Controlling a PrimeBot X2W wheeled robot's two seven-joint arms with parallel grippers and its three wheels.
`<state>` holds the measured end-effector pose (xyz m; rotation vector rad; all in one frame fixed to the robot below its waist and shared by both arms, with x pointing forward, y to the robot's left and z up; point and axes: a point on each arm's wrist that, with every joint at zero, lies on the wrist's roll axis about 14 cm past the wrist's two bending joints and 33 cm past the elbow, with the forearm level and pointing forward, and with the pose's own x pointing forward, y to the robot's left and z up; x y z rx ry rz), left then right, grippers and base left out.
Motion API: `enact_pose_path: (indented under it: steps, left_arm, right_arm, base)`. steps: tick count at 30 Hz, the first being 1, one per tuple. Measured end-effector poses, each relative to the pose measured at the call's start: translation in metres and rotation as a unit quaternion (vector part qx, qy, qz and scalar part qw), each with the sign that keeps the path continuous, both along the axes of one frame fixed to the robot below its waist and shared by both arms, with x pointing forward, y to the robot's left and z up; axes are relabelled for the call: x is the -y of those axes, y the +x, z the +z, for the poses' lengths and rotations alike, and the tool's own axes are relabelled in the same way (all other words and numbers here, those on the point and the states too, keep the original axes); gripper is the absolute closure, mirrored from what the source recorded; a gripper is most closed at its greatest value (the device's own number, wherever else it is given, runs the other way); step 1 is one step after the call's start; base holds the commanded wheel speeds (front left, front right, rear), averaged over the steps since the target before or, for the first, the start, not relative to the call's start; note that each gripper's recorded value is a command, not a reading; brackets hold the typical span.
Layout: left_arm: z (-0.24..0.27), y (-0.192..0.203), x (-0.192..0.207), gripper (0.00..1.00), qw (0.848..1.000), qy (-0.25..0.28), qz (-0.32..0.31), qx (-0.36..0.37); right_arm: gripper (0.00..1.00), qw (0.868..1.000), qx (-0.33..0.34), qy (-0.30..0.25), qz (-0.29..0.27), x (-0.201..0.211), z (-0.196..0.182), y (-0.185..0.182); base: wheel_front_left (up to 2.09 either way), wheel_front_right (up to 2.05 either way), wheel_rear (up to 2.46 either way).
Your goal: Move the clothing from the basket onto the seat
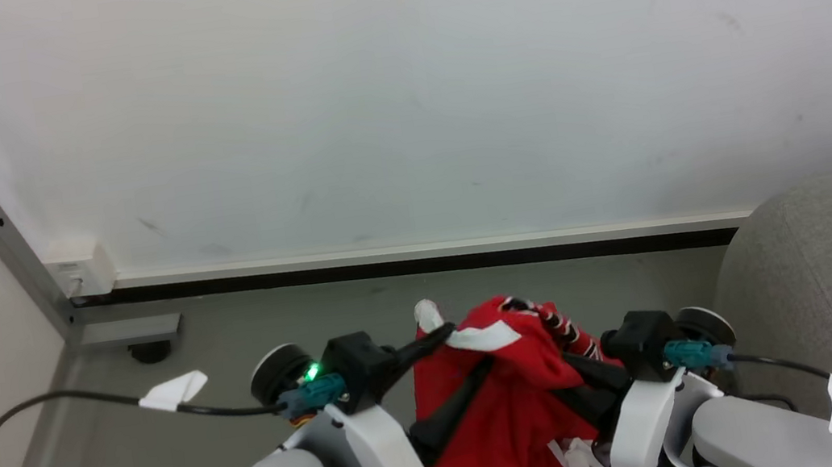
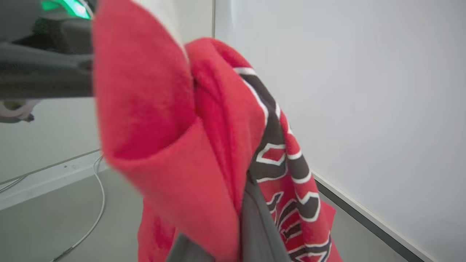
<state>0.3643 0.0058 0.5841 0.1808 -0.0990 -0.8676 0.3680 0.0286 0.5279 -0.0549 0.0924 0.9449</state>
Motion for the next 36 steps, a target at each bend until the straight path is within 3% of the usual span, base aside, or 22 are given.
enact_pose_path:
  steps: [14, 31, 36]
  left_arm:
    - [-0.059, 0.003, -0.033, 0.0, 0.994, -0.023, 0.073, -0.076]
    - [-0.056, 0.005, -0.026, 0.0, 0.995, -0.044, 0.065, -0.065]
    - [-0.053, 0.008, -0.006, 0.0, 0.996, -0.05, 0.036, -0.061]
  right_arm:
    - [1.0, 0.998, 0.024, 0.031, -0.04, 0.014, 0.025, 0.028]
    - [1.0, 0.996, 0.033, 0.033, -0.073, 0.038, 0.027, 0.036]
    - [1.0, 0.993, 0.037, 0.035, -0.11, 0.066, 0.03, 0.042]
  base:
    - [0.0, 0.0, 0.0]
    - [0.0, 0.0, 0.0]
    - [0.0, 0.0, 0.0]
